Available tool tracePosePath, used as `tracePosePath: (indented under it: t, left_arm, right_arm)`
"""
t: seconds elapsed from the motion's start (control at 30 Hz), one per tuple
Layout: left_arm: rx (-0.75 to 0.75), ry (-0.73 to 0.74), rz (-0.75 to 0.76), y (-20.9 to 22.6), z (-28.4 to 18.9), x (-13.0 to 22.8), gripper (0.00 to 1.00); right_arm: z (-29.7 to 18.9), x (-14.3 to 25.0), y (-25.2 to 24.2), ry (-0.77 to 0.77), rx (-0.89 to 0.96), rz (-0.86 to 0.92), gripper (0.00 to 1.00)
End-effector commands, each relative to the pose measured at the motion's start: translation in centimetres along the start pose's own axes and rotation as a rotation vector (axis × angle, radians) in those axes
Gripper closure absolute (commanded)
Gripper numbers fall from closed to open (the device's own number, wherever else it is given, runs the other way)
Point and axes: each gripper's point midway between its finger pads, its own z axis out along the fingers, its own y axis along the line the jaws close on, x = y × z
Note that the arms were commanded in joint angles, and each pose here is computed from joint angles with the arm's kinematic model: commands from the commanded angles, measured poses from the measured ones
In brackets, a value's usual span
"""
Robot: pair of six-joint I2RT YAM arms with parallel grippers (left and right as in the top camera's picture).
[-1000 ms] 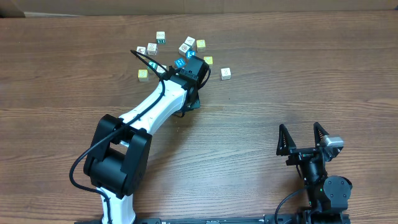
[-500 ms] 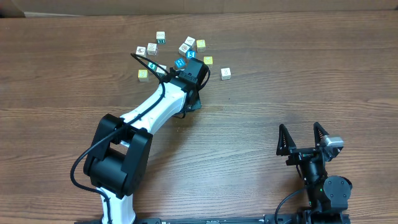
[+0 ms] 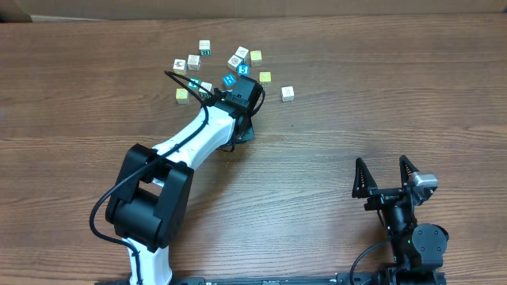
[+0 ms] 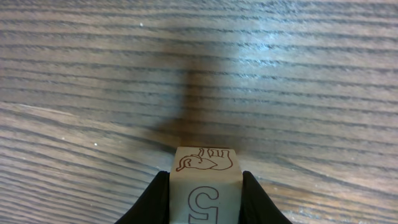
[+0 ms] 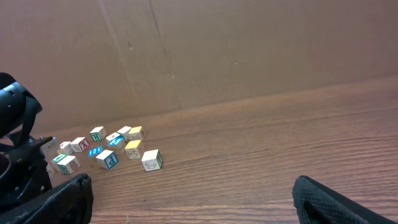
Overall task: Form a circle
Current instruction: 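Lower the '5' block onto the table and open the left gripper, then move the left gripper back to the cluster's left side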
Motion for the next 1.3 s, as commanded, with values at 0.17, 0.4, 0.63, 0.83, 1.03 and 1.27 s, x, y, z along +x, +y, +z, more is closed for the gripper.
tracePosePath:
  t: [0.17, 0.4, 0.63, 0.83, 1.03, 1.27]
  left_arm:
    - [0.012, -0.006, 0.055, 0.28, -0.41, -0.29, 0.78]
    - [0.012, -0.005, 0.057, 0.28, -0.41, -0.28, 0.67]
    - [0.011, -0.005, 0.058, 0.29, -0.41, -0.28, 0.6]
    - [0.012, -0.005, 0.057, 0.28, -0.41, -0.29, 0.61]
    - [0.011, -0.006, 0.057, 0.28, -0.41, -0.3, 0.68]
    - [0.01, -0.007, 0.058, 0.31, -0.41, -0.32, 0.59]
  right_arm:
    - [0.02, 0.15, -0.06, -0.005, 0.003, 0.002, 0.0]
    - [0.02, 0.15, -0.06, -0.005, 0.003, 0.002, 0.0]
    - [0.02, 0.15, -0.06, -0.005, 0.003, 0.002, 0.0]
    - [0.02, 0.15, -0.06, -0.005, 0.003, 0.002, 0.0]
    - [0.02, 0.15, -0.06, -0.005, 0.003, 0.002, 0.0]
    - [0.02, 0.15, -0.06, -0.005, 0.003, 0.002, 0.0]
